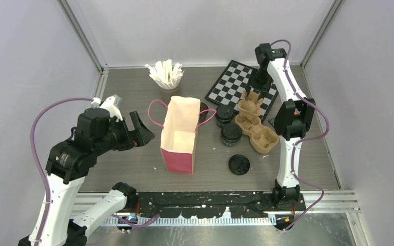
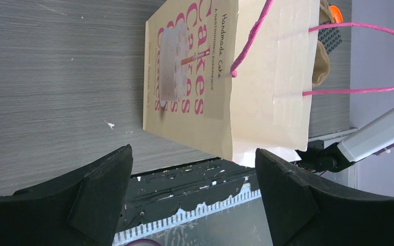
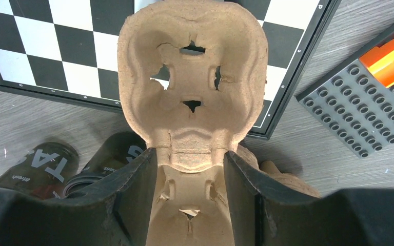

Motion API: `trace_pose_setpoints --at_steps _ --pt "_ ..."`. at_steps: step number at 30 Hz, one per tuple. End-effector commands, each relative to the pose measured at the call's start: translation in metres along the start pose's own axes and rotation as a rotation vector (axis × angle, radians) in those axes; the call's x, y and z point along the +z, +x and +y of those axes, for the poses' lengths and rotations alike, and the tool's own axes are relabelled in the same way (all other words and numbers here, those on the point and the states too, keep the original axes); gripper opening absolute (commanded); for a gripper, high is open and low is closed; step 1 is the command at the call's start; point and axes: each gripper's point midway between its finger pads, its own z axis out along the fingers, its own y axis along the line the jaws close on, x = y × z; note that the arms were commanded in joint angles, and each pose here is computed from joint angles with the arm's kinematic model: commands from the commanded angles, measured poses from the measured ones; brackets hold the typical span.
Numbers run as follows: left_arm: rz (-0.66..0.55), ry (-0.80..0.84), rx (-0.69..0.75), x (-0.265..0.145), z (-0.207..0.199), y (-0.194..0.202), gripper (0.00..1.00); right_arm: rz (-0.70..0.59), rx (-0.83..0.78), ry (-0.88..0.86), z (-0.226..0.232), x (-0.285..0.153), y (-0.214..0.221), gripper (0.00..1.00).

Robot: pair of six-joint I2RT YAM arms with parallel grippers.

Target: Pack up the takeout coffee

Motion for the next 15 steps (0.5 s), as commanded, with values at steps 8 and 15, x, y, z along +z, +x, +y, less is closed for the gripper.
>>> trace_pose_setpoints --at_steps 8,15 --pt "-0.033 0.013 0.024 -0.006 -0.004 -0.009 0.91 0.023 -0.037 -0.011 -0.004 0.006 0.006 0.57" --pt "-0.032 0.009 0.024 -0.007 -0.004 -0.009 0.91 0.035 -0.055 -0.067 0.005 0.008 0.008 0.56"
